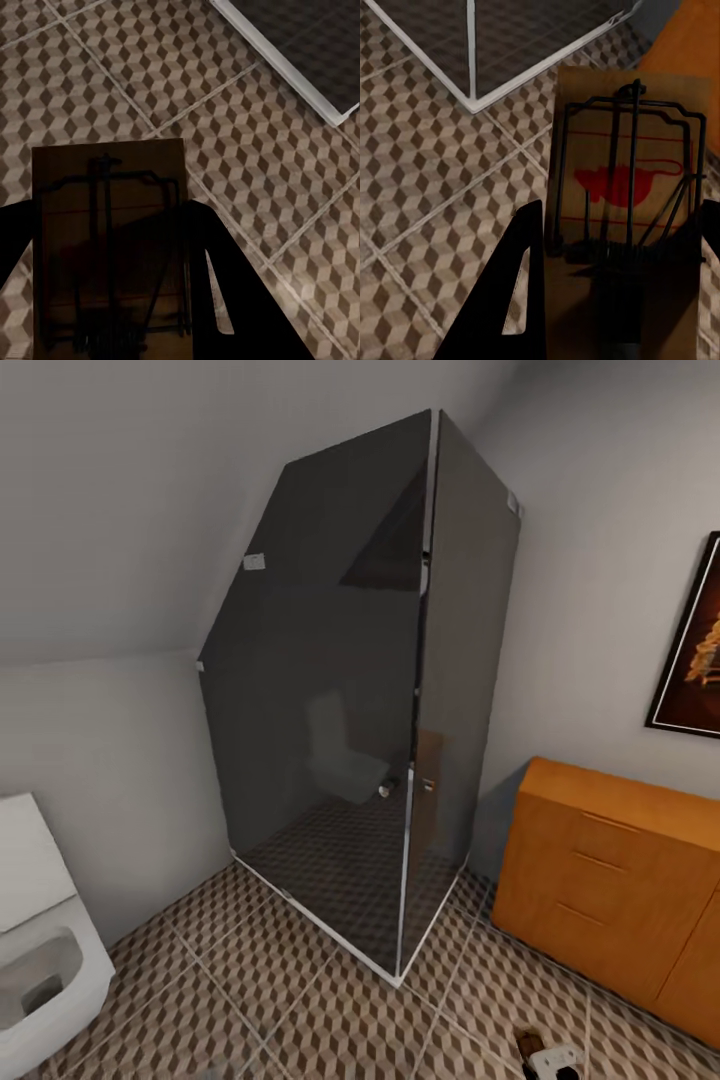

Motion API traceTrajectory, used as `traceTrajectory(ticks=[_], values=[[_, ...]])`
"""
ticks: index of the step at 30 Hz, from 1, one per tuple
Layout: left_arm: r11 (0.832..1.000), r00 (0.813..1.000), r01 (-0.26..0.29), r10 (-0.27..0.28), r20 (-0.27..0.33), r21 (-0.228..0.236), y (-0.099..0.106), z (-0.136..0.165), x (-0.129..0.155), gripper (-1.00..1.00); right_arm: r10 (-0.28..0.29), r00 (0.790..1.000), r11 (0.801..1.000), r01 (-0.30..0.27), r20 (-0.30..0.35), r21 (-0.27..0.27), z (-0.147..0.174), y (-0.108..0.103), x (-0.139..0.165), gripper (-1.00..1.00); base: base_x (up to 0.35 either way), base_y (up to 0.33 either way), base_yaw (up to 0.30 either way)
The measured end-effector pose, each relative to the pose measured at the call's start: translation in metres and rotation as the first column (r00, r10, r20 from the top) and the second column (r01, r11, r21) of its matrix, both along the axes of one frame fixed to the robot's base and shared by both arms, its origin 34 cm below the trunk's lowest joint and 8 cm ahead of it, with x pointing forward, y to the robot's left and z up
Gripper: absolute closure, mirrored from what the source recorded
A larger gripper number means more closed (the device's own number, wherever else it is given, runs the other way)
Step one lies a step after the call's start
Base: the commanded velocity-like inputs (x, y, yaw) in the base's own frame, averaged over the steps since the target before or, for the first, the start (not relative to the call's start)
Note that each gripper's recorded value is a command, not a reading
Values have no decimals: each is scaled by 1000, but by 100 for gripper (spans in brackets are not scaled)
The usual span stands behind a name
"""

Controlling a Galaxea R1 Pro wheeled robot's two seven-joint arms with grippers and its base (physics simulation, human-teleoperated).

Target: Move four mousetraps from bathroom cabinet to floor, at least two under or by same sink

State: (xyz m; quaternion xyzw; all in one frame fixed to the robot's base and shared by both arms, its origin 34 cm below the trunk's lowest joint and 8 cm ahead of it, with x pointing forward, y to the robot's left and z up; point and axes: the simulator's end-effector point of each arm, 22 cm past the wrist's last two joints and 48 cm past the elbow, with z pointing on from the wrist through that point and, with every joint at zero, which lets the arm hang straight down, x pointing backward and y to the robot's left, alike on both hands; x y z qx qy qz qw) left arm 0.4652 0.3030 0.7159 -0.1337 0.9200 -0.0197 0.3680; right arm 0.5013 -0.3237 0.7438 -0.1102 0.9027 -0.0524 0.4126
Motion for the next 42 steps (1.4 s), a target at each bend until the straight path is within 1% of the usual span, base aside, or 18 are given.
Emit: traceTrajectory(ticks=[42], values=[[1000, 1000, -1, 1, 0, 0, 0, 0, 0, 100, 4, 1000, 1000, -4, -1, 1, 0, 1, 0, 100, 0, 0, 300]])
